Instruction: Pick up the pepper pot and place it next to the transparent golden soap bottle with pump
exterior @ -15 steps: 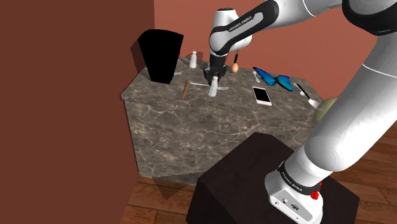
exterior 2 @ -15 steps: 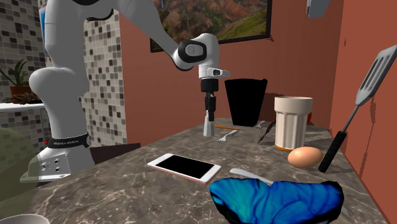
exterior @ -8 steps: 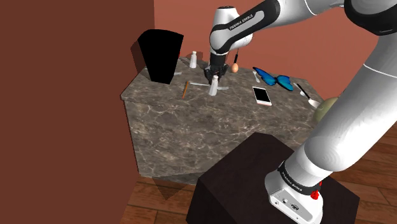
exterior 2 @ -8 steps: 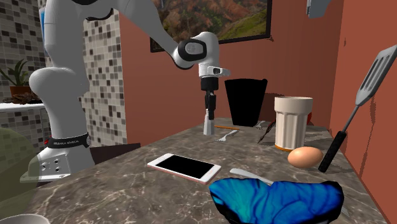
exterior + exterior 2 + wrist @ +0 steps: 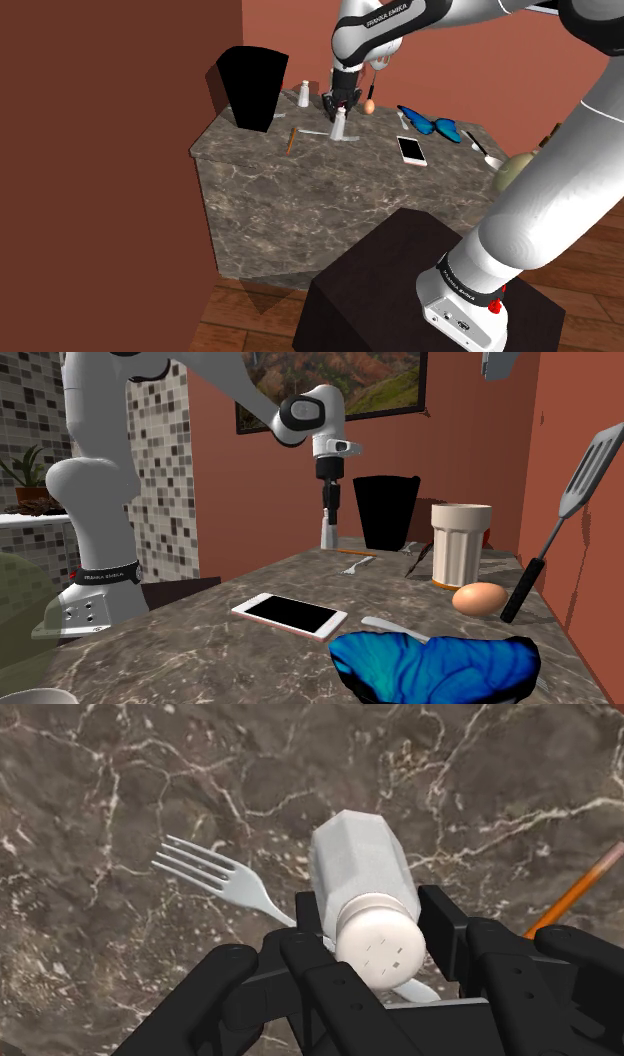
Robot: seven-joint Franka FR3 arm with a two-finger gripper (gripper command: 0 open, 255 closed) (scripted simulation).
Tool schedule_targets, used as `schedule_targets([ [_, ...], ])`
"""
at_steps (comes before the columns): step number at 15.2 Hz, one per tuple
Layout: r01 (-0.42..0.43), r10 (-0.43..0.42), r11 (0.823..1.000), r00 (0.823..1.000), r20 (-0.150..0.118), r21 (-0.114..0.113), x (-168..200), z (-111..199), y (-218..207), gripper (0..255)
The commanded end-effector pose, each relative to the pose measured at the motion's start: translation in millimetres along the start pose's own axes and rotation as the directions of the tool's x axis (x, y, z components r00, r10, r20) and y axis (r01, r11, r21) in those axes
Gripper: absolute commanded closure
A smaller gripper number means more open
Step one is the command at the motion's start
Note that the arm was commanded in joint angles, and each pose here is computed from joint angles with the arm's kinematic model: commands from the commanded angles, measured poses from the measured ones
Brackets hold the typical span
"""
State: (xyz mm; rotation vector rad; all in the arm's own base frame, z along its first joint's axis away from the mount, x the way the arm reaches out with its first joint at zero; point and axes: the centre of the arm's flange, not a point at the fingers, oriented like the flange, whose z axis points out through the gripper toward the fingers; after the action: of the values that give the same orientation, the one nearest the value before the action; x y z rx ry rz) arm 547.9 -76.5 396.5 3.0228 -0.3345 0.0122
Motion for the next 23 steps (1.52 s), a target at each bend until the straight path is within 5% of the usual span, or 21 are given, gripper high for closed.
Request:
schedule_targets([
  [1, 0.0, 0.0, 1.0, 1.0, 0.0, 0.0, -0.9, -10.4, 1.5, 255],
  [23, 0.0, 0.0, 1.0, 1.0, 0.0, 0.0, 1.3, -126.0, 12.9, 255],
])
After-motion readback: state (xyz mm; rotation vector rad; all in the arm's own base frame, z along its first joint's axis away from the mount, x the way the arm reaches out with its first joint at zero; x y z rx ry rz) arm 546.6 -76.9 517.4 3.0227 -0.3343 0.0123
